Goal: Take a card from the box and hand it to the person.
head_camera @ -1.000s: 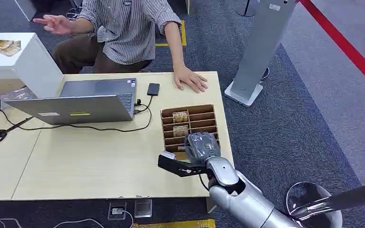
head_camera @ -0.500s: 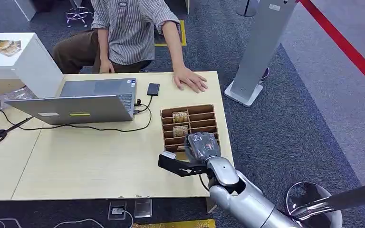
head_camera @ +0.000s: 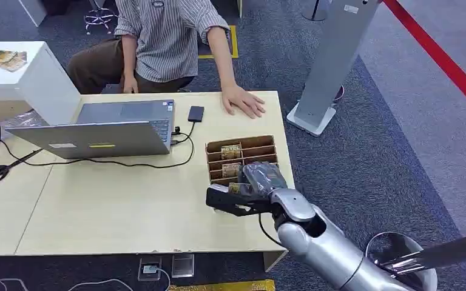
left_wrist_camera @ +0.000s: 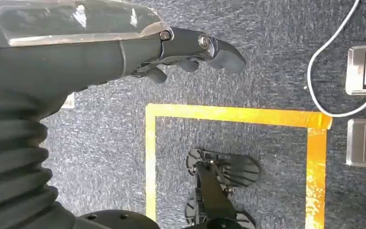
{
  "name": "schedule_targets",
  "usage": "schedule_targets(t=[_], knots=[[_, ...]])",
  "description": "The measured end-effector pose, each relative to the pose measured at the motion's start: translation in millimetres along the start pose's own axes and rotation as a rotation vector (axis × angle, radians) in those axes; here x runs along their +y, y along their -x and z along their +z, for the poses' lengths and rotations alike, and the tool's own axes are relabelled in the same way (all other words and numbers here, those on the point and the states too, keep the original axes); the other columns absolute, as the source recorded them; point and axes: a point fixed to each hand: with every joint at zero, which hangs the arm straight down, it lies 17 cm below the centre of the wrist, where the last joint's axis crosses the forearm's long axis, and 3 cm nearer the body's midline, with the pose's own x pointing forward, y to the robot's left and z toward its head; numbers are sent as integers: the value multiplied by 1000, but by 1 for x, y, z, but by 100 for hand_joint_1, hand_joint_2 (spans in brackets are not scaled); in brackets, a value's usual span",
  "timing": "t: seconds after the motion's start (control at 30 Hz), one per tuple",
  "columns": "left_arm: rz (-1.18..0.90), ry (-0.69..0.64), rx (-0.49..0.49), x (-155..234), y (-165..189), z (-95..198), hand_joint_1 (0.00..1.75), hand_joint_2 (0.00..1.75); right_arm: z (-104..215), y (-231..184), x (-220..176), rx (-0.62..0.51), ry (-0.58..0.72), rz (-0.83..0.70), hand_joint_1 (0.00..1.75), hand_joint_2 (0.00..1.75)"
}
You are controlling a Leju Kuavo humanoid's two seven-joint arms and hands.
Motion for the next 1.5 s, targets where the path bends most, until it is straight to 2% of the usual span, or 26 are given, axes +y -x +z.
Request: schedule_targets(t=[0.23, 0.43, 0.53, 0.73, 0.83, 1.13, 1.5], knots=[[9, -5, 8, 3, 2, 0, 0, 175, 13, -9, -104, -76, 139, -43, 175, 175], [10, -2, 11, 2, 2, 0, 0, 175, 32, -28, -165, -160, 288, -54, 175, 175], [9, 7, 3, -1, 1, 0, 0, 175, 39, -37, -199, -208, 467, -40, 175, 175], [-8, 23, -11, -9, -5, 1, 0, 175, 36, -29, -233, -244, 744, -60, 175, 175], [-13, 29, -22, -13, -13, 0, 0, 175, 20, -13, -228, -209, 769, -51, 175, 175], [-19, 34, -27, -16, -18, 0, 0, 175, -24, 28, -195, -97, 669, -79, 175, 175], [-16, 28, -23, -14, -16, 0, 0, 175, -40, 39, -174, -55, 612, -133, 175, 175]])
